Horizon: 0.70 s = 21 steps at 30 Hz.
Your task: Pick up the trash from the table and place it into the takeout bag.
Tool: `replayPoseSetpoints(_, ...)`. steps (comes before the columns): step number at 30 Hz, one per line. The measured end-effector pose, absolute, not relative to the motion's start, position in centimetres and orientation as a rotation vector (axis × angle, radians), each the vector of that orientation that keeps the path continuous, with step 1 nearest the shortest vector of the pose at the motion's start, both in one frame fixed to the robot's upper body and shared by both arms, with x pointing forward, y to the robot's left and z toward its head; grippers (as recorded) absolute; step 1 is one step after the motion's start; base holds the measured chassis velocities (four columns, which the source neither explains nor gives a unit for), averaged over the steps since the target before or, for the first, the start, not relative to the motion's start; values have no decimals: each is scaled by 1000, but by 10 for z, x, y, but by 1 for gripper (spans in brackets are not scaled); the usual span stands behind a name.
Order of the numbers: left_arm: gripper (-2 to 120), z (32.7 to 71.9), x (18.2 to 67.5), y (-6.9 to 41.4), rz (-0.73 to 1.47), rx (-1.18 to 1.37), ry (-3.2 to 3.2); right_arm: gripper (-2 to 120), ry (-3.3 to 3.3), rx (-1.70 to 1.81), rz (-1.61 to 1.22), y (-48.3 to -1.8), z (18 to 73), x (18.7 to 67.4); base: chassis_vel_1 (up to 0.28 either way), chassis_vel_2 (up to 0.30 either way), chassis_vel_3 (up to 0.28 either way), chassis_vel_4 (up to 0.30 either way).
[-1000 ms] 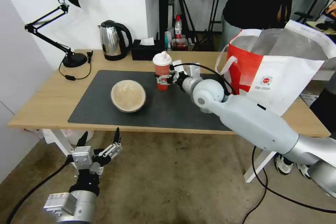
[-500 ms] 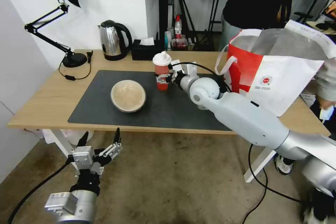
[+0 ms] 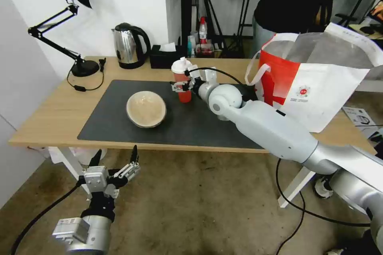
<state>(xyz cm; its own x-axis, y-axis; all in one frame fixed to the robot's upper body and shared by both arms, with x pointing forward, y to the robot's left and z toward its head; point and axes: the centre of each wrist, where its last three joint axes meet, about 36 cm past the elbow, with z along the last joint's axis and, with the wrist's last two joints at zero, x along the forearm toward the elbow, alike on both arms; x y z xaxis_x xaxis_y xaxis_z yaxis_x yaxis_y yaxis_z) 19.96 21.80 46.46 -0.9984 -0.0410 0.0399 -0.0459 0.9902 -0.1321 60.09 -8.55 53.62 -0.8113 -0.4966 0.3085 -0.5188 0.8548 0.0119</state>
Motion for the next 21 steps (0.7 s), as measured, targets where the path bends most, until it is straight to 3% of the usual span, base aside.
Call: replayPoseSetpoints(21, 100, 463, 200, 219, 229, 77, -3096, 98, -2712, 735, 90, -86, 512, 622, 0, 0, 0, 0)
